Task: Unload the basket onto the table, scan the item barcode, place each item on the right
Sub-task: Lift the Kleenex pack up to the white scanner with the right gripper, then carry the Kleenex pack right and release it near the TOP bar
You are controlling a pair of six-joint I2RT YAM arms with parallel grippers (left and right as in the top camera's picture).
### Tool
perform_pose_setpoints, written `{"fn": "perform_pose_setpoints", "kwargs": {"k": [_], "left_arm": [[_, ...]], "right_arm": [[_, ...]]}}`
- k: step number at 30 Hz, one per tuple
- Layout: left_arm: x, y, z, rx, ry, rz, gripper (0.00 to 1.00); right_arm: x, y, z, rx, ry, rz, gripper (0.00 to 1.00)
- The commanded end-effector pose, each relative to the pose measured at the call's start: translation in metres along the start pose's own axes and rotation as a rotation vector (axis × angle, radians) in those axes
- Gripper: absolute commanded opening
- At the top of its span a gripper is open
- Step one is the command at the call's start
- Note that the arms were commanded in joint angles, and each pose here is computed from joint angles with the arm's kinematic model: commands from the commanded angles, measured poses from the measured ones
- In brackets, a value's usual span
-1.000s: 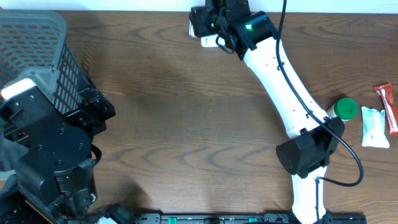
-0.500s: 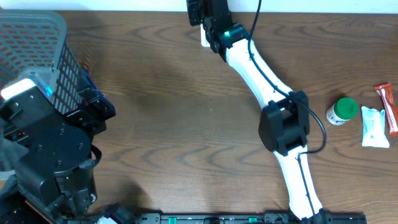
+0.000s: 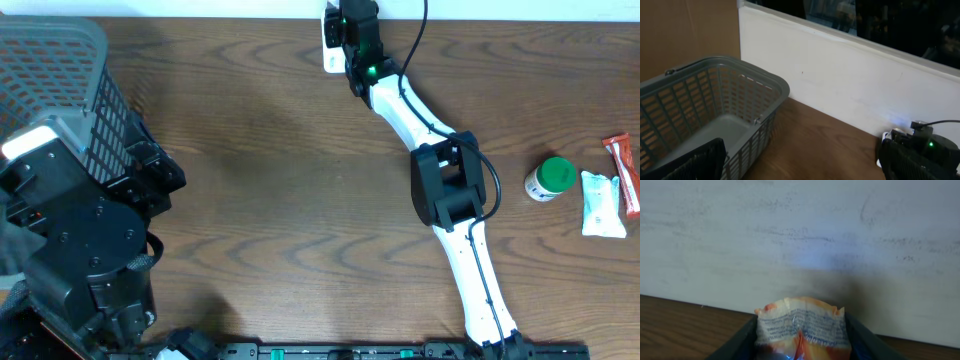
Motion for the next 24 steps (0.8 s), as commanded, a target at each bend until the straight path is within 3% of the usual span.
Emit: {"fn": "perform_pose_setpoints", "kwargs": {"k": [1, 7, 12, 17, 24], "left_arm": [[0.001, 0.003, 0.001, 0.001, -0.005, 0.027, 0.98], [0.001, 0.003, 0.001, 0.001, -0.005, 0.027, 0.98], [0.001, 0.003, 0.001, 0.001, -0.005, 0.027, 0.98], [0.001, 0.003, 0.001, 0.001, -0.005, 0.027, 0.98], [0.001, 0.003, 0.001, 0.001, -0.005, 0.027, 0.98]], "right_arm": [[-0.001, -0.013, 0.006, -0.008, 0.019, -0.036, 0.43], [-0.045, -0.012, 0.061, -0.022, 0.119, -0.088, 0.3], [-0.107, -0.021, 0.107, -0.036, 0.231, -0.16, 0.28], [-0.174, -0.076, 0.133, -0.051, 0.37, -0.367, 0.29], [-0.215, -0.187, 0.115, -0.009, 0.586, -0.642, 0.29]]}}
Point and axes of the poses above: each gripper's point midway between its finger pads, its own x axis out along the fingers, its own y axis along the line the jaws close on, z = x × y, the point moved 4 cm from there along -x, back along the fingers, and after that the axes turned 15 degrees about x, right-handed, at the moved point
